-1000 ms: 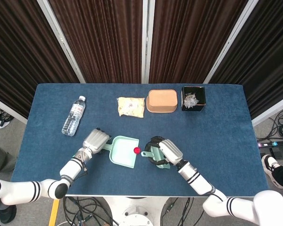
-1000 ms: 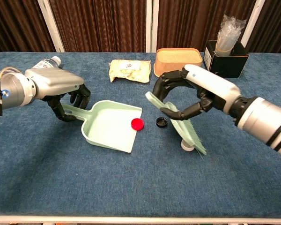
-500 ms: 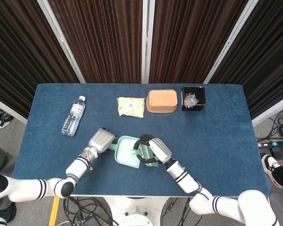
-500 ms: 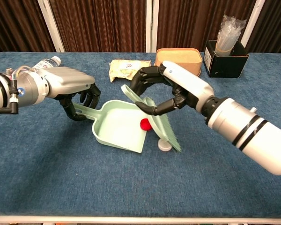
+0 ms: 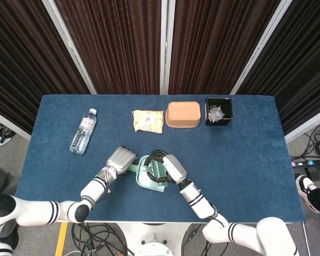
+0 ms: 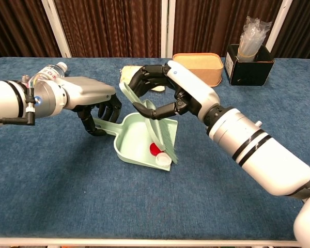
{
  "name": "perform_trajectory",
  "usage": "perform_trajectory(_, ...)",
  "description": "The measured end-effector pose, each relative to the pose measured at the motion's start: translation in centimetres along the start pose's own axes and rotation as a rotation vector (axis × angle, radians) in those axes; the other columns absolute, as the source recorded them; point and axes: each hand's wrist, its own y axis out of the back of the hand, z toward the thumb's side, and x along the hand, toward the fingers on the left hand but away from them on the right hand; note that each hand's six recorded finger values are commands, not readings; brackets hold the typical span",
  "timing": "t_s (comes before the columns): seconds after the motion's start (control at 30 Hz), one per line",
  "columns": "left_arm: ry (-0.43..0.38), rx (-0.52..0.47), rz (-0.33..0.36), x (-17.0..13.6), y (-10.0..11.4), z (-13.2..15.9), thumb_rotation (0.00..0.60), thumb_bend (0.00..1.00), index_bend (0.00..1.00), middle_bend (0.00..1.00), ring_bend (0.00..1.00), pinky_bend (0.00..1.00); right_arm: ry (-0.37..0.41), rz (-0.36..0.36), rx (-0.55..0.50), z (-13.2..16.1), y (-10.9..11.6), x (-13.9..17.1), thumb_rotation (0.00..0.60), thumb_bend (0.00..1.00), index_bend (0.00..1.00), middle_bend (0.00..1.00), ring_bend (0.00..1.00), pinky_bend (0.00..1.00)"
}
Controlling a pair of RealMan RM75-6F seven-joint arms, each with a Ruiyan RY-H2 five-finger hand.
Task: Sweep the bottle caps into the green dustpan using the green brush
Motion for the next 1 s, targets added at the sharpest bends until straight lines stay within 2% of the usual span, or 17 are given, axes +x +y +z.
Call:
perform_trajectory(0.37,0.006,-0.023,-0.007,0.3,0.1,0.1,0.600,0.38,0.51,0.51,0.42,0.29,0.039,-0.063,-0.053,1.0,0.1,-0.4,0.600,0.67,0.75,0.69,0.34,0.21)
perform_trajectory(0.53,0.009,-0.025,-0.004,0.1,0.1,-0.1,0.600,0.38,0.38,0.43,0.40,0.29,0.065,-0.088,-0.036,1.2,2.2,0.2,0.600,0.67,0.75,0.69,0.34,0.21)
perform_trajectory(0.7,0.009,-0.033,0.004,-0.1,0.4,-0.3,0.600,0.37,0.28,0.38,0.35,0.29,0.071,-0.096,0.045,1.1,5.8,1.4,0.600,0.67,0.75,0.69,0.33,0.21)
perform_trajectory(0.83,0.017,-0.044,0.024,-0.5,0.9,-0.9,0.600,0.37,0.22,0.35,0.33,0.29,0.048,-0.076,0.152,0.7,8.9,2.8,0.600,0.67,0.75,0.69,0.33,0.19)
perform_trajectory(1.0,0.049,-0.082,0.075,-1.6,1.8,-2.7,0.600,0.37,0.20,0.32,0.29,0.28,-0.036,0.024,0.355,-0.7,12.4,4.7,0.600,0.65,0.73,0.69,0.30,0.17)
